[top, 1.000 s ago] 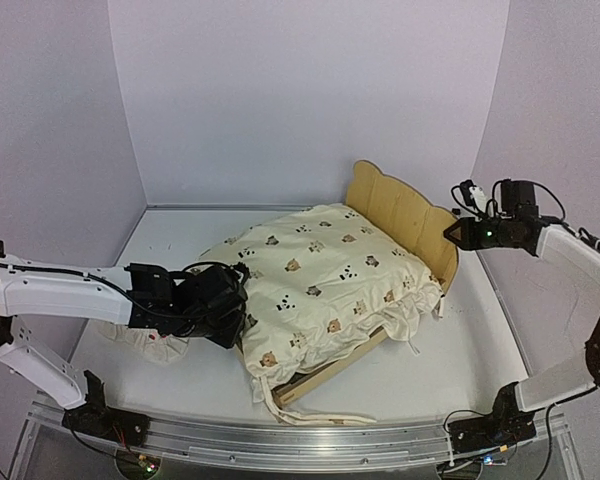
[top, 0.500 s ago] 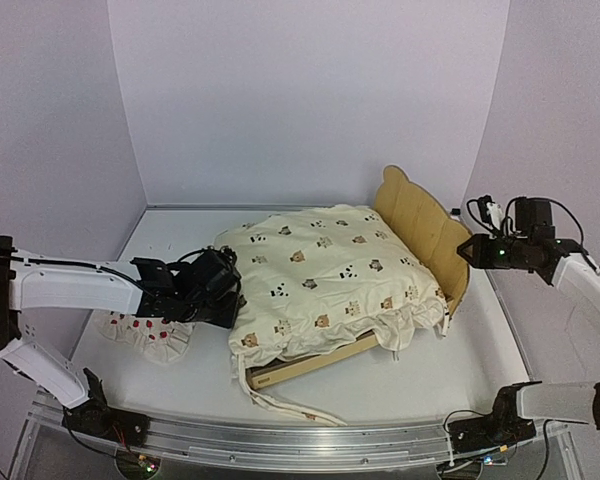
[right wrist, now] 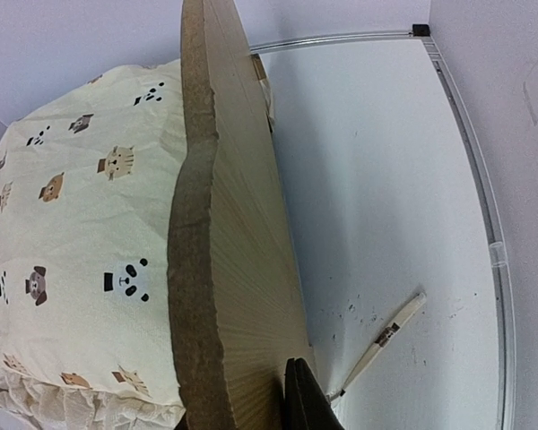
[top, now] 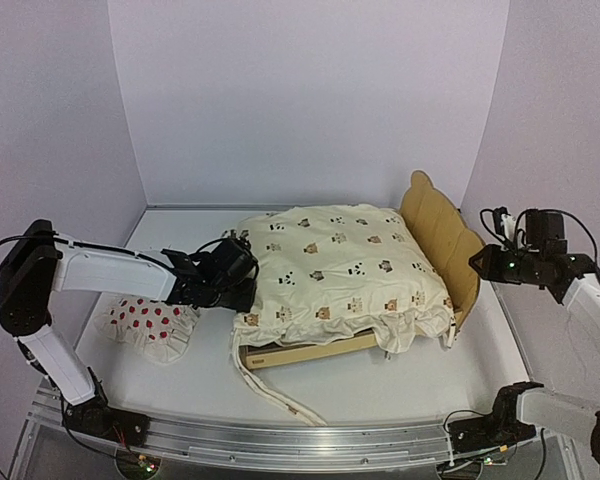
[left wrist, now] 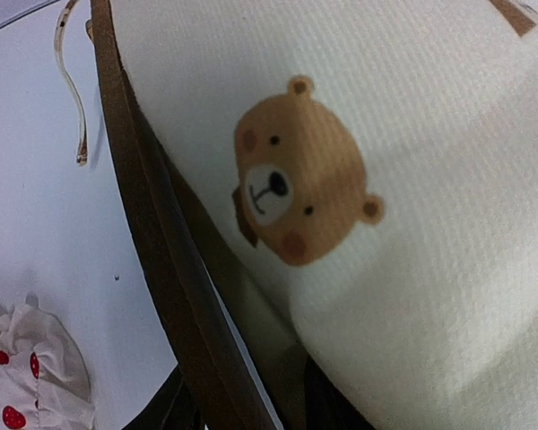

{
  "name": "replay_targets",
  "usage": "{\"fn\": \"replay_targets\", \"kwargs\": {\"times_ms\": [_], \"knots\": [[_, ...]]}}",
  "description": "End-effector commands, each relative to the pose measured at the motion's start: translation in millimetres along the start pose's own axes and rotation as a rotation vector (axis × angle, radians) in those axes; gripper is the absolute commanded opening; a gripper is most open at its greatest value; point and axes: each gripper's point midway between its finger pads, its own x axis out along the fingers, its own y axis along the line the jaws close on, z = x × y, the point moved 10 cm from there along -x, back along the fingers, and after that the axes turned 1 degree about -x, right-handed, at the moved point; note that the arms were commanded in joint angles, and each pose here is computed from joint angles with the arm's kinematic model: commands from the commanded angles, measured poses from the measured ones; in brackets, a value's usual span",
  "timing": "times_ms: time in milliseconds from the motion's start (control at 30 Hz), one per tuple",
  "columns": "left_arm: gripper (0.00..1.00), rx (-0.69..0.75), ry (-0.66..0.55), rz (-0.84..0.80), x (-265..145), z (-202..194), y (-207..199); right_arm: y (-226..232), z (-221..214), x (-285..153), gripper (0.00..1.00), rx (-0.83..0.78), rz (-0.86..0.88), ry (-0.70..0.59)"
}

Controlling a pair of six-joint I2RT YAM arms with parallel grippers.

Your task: Set up the pet bed

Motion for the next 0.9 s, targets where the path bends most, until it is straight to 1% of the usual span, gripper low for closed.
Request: {"fn": "replay_targets", "kwargs": {"times_ms": [0, 233, 433, 600, 733, 833, 867], "knots": [[0.37, 0.078, 0.088, -0.075, 33, -10, -12, 8, -29, -5, 0.0, 0.284, 0.067, 0.174], [0.37, 0.111, 0.036, -0.117, 62, 27, -22, 6, -35, -5, 0.0, 0.313, 0.04, 0.185], [0.36, 0.12, 0.031, -0.133, 94, 52, -24, 6, -39, 4, 0.0, 0.333, 0.033, 0.221], [0.36, 0.126, 0.026, -0.129, 112, 66, -21, 9, -34, 10, 0.0, 0.344, 0.049, 0.227], [0.36, 0.131, 0.016, -0.126, 120, 77, -16, 13, -31, 15, 0.0, 0.352, 0.075, 0.227], [0.38, 0.13, 0.004, -0.101, 115, 83, -11, 13, -29, 15, 0.0, 0.347, 0.066, 0.223], [0.39, 0.132, 0.003, -0.092, 112, 84, -10, 13, -28, 15, 0.02, 0.343, 0.06, 0.218]]}}
